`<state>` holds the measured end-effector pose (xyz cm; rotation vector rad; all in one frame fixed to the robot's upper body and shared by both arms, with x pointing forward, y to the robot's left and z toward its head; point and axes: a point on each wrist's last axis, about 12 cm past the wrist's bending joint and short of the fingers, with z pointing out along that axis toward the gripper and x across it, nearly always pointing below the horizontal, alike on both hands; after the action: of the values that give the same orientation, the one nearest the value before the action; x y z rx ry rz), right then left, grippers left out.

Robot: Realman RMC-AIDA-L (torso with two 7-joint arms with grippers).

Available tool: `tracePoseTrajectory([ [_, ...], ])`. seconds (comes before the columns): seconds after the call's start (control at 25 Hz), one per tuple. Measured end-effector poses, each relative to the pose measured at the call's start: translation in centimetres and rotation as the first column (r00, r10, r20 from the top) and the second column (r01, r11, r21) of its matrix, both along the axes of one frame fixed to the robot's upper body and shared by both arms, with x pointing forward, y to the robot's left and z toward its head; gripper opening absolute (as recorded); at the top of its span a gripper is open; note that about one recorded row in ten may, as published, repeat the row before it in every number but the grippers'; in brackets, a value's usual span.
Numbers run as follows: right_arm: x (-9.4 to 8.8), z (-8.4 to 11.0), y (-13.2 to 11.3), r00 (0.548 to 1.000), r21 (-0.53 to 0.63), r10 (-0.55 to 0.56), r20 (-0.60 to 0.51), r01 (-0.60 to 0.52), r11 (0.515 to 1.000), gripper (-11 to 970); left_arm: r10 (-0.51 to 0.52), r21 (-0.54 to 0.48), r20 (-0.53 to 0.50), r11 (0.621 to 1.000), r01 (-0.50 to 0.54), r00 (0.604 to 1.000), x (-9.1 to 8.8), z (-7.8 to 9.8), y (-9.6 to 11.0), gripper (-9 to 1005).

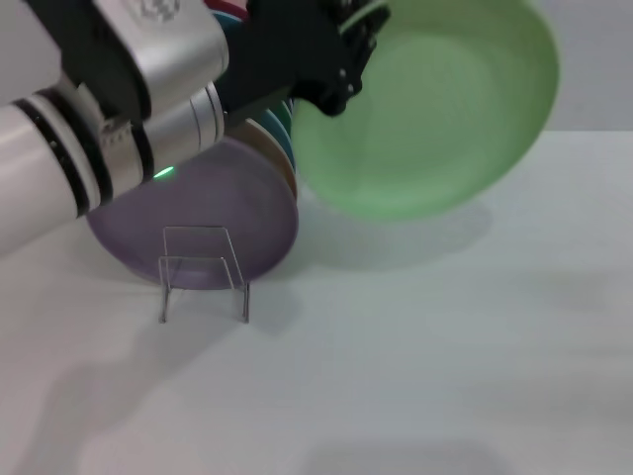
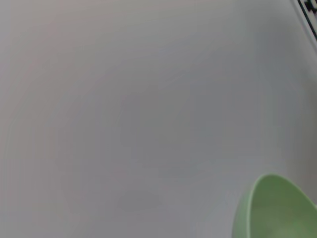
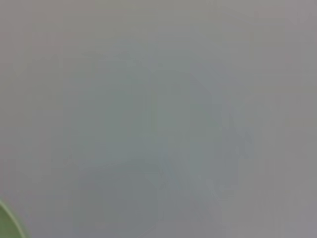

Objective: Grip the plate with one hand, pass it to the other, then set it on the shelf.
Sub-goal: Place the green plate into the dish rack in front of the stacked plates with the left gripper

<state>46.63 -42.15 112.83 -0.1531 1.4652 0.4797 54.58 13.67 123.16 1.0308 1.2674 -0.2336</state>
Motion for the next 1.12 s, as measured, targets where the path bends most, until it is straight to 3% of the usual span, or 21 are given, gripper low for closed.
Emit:
tracePoseTrajectory([
  [0.12,-0.3,-0.2,-0.2,1.0,-0.005,-0.009,-0.003,0.009,1.0,769,0.0,-0.019,0.127,1.0,0.003,0.992,-1.6,0.2,-0.2,79],
  [0.32,0.0,-0.7,0.1,1.0,-0.007,-0.004,-0.013,0.004,1.0,807,-0.04,-0.029,0.278,0.998,0.051,0.96,-3.1,0.0,-0.4,79],
  [0.36,0.1,-0.7,0.2,1.0,-0.007,0.001,-0.016,-0.001,1.0,815,-0.063,-0.023,0.372,0.997,0.077,0.926,-3.7,-0.7,-0.1,80],
  [0.4,0.1,-0.7,0.2,1.0,-0.007,0.001,-0.016,-0.001,1.0,815,-0.063,-0.023,0.372,0.997,0.077,0.926,-3.7,-0.7,-0.1,80],
  [0.6,0.1,-0.7,0.2,1.0,-0.007,0.006,-0.015,-0.006,1.0,814,-0.059,-0.081,0.535,0.989,0.12,0.843,-3.7,-3.1,2.5,80],
  [0.68,0.1,-0.7,0.3,1.0,-0.007,0.008,-0.015,-0.008,1.0,815,-0.023,-0.163,0.525,0.979,0.126,0.851,-3.0,-4.1,4.0,80],
  [0.76,0.0,-0.8,0.3,1.0,-0.008,0.008,-0.017,-0.008,1.0,815,0.05,-0.282,0.443,0.955,0.087,0.895,-1.7,-6.0,6.5,79],
  [0.8,0.0,-0.9,0.3,1.0,-0.009,0.01,-0.02,-0.01,1.0,815,0.05,-0.282,0.443,0.955,0.087,0.895,-1.7,-6.0,6.5,79],
  [0.96,0.1,-1.1,0.6,0.999,-0.004,0.019,-0.031,-0.019,1.0,814,0.103,-0.323,0.349,0.946,0.017,0.931,-1.0,-8.8,9.3,77],
  [1.12,0.2,-1.3,0.7,0.999,-0.004,0.026,-0.037,-0.026,1.0,814,0.11,-0.351,0.331,0.936,0.014,0.937,-1.3,-10.0,10.7,75],
])
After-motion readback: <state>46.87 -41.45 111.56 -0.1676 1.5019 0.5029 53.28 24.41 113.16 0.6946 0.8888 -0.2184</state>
